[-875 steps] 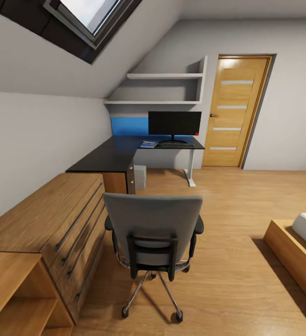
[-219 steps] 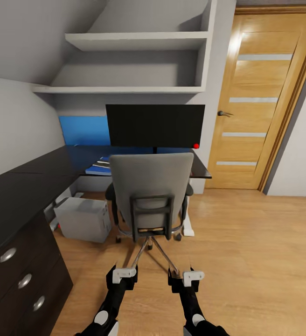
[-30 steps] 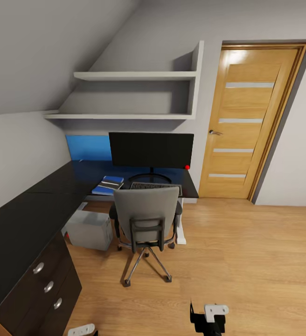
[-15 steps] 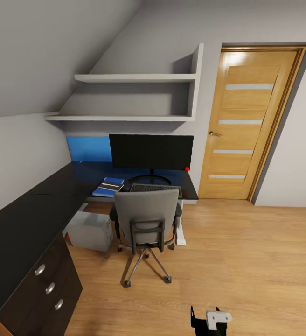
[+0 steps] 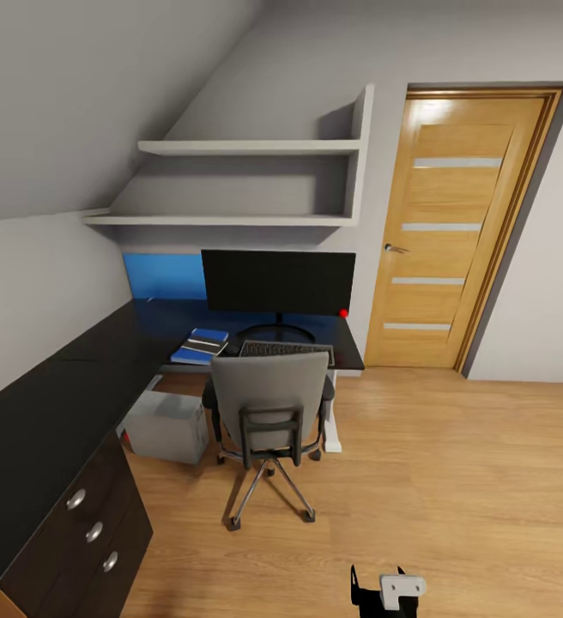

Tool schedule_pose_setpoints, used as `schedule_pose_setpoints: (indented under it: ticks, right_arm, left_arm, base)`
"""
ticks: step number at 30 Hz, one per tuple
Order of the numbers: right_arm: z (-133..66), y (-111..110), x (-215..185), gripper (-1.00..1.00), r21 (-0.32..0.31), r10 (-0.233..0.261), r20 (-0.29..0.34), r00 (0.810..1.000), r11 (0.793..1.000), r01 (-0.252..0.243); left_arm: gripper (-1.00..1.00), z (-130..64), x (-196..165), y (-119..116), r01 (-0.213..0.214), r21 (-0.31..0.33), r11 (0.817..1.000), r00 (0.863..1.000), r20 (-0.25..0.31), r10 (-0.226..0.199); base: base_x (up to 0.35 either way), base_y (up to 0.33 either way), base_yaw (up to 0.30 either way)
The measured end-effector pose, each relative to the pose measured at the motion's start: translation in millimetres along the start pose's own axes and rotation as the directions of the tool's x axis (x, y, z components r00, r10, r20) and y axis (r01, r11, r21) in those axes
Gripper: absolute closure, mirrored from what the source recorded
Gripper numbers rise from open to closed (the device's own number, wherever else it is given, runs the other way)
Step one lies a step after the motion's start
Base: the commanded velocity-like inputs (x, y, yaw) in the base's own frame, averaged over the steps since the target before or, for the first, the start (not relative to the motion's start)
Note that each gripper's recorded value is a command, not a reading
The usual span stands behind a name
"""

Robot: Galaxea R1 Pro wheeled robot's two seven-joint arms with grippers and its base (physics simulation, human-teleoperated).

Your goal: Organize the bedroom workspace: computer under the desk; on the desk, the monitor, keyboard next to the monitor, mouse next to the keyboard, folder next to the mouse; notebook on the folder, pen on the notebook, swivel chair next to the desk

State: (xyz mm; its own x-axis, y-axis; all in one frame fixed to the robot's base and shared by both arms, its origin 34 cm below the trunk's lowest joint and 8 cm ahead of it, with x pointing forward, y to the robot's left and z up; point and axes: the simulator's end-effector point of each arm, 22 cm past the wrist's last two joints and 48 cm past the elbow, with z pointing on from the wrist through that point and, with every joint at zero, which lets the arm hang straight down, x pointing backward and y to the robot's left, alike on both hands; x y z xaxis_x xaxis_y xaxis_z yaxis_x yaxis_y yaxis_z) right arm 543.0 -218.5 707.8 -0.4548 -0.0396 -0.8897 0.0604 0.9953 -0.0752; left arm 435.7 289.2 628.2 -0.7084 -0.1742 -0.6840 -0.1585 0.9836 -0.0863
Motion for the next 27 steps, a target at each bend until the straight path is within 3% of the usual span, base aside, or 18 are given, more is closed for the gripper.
schedule_pose_setpoints:
  ticks: [21,27]
  right_arm:
    - [-3.5,0,4,-1.00,-0.002,-0.009,-0.032,0.999,1.000,0.009]
    - [-2.7,-12,6,-1.00,0.010,-0.021,-0.034,0.999,1.000,0.021]
  left_arm:
    - [-1.00,-7.8,1,-4,-0.004,0.008,1.000,1.000,0.016,0.003]
    - [-1.00,-7.8,1,-4,-0.003,0.008,1.000,1.000,0.015,0.003]
  base:
    - [0.000,0.000,0.000]
    - [0.000,0.000,0.000]
